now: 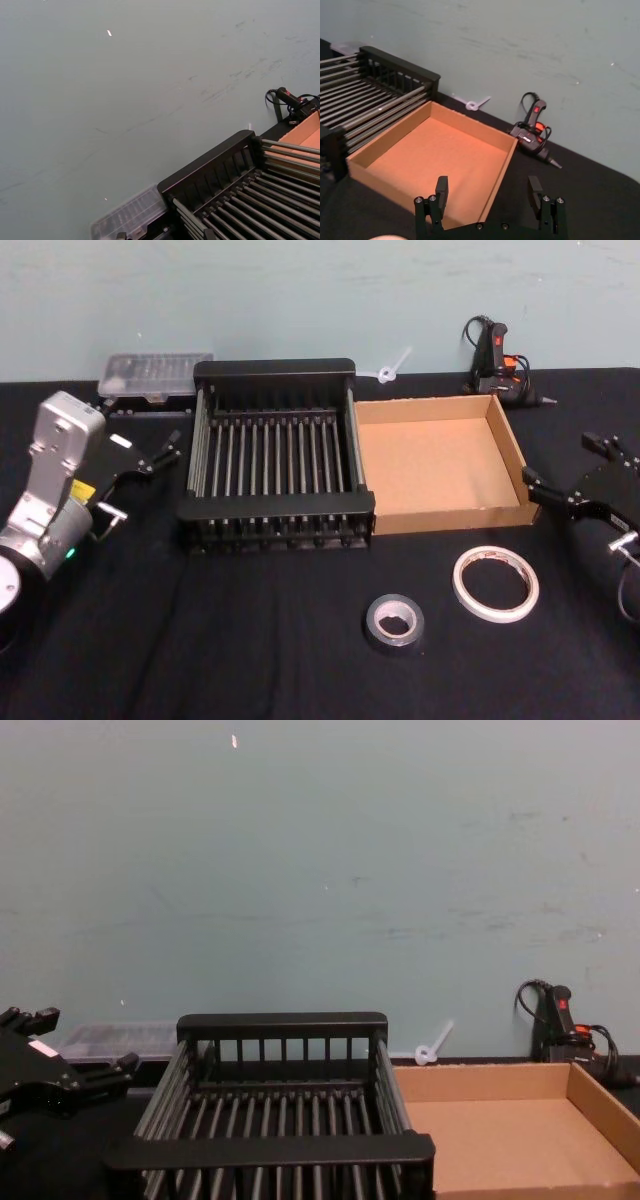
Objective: Pick up the white tape and place it into the black box , Pick up the silver tape and place it into the brown box.
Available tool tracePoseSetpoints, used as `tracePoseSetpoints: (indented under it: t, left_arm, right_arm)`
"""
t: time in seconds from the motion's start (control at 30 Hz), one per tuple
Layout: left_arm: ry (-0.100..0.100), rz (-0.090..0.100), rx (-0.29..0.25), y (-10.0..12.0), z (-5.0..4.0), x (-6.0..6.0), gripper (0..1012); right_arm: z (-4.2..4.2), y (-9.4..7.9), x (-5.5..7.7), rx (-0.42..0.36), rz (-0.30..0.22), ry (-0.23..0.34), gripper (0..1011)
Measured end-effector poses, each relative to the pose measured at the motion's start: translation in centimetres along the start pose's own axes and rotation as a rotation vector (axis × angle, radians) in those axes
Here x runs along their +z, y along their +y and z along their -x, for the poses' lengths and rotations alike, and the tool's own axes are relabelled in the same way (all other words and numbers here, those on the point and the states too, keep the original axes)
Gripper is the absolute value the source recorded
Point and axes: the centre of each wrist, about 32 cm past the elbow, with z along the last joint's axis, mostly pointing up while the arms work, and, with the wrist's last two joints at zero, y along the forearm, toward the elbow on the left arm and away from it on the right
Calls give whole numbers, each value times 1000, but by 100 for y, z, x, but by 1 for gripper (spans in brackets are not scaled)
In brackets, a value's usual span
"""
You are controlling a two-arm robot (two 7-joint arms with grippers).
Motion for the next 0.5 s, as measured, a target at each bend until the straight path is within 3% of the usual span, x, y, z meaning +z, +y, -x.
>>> tracePoseSetpoints:
  t: [0.5]
  left_arm:
    - [0, 0, 0, 0, 0, 0, 1002]
  right_arm:
    - [134, -194, -13, 80, 97, 75, 1002]
